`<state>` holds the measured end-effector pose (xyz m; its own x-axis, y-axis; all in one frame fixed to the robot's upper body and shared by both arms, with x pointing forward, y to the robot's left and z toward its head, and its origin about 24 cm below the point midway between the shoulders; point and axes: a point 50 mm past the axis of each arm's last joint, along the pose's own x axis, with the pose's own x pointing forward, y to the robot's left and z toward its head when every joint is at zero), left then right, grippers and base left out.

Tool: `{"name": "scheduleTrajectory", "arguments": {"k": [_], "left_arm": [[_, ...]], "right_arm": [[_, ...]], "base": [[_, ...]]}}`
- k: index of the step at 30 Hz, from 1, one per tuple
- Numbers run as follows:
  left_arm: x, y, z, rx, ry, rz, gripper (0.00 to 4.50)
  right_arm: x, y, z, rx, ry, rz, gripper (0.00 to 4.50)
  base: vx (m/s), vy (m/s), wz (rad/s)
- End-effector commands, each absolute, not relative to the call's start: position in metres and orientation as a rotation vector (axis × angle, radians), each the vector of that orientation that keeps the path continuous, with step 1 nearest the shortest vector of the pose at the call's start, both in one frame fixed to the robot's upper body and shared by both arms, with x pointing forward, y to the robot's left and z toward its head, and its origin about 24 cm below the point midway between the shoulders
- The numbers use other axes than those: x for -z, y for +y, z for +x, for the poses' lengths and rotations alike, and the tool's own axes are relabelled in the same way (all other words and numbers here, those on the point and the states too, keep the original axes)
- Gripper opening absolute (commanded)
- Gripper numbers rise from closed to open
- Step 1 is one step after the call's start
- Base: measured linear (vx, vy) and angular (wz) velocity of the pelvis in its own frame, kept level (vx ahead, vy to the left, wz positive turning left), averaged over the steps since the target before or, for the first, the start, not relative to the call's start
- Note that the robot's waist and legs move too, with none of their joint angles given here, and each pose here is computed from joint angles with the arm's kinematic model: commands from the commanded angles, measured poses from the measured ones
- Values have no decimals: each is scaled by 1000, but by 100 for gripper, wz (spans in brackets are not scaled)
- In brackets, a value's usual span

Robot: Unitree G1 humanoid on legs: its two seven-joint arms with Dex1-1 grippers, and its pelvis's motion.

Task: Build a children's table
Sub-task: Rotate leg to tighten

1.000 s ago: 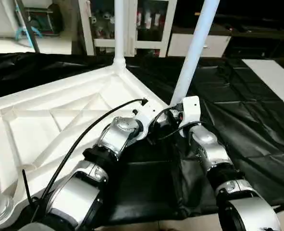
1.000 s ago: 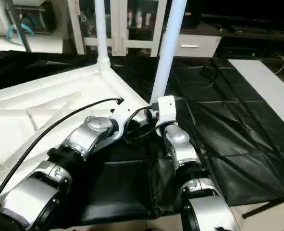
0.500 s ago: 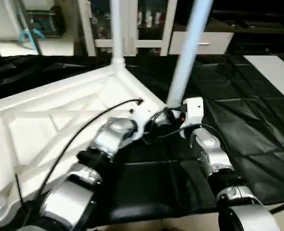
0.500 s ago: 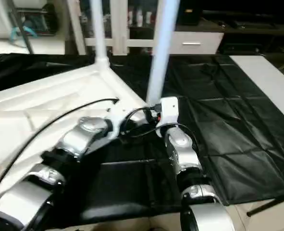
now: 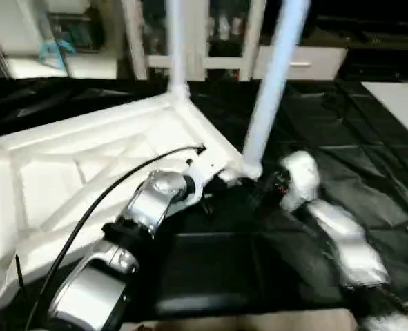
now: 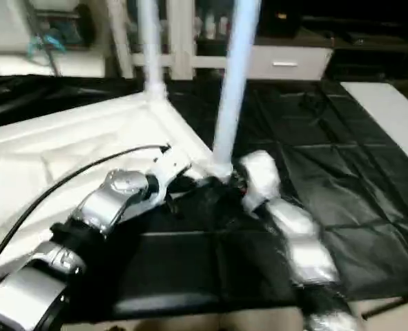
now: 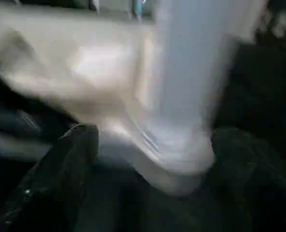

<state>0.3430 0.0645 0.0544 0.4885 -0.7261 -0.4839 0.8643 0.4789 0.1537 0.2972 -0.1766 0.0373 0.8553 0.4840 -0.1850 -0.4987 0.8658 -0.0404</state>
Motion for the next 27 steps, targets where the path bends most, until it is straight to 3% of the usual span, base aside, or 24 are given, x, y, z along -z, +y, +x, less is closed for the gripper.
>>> {"name": "scheduleTrajectory", "arguments": {"k": [1, 7, 10, 18, 20, 22, 24, 27], "left_arm": [[-63, 49, 338, 1084, 260, 375, 0], [-75, 34, 349, 1000, 172, 334, 0], [-82, 33, 352, 977, 169, 244, 56], [-93, 50, 350, 973, 117, 183, 102], [-94, 58, 346, 990, 131, 175, 134], [-88, 75, 327, 1149, 215, 268, 139], [-86, 79, 321, 1193, 239, 297, 143], [-82, 103, 300, 1315, 361, 340, 143]], "right_arm": [[-39, -187, 298, -419, 178, -94, 443], [-30, -186, 285, -358, 223, -87, 443], [-25, -183, 277, -364, 245, -88, 447], [-24, -179, 272, -363, 258, -86, 447], [-24, -179, 270, -383, 260, -91, 447], [-30, -170, 262, -536, 242, -58, 447], [-32, -168, 260, -576, 236, -54, 447], [-45, -161, 244, -816, 230, -19, 447]], "base": [[0, 0, 0], [0, 0, 0], [0, 0, 0], [0, 0, 0], [0, 0, 0], [0, 0, 0], [0, 0, 0], [0, 0, 0]]}}
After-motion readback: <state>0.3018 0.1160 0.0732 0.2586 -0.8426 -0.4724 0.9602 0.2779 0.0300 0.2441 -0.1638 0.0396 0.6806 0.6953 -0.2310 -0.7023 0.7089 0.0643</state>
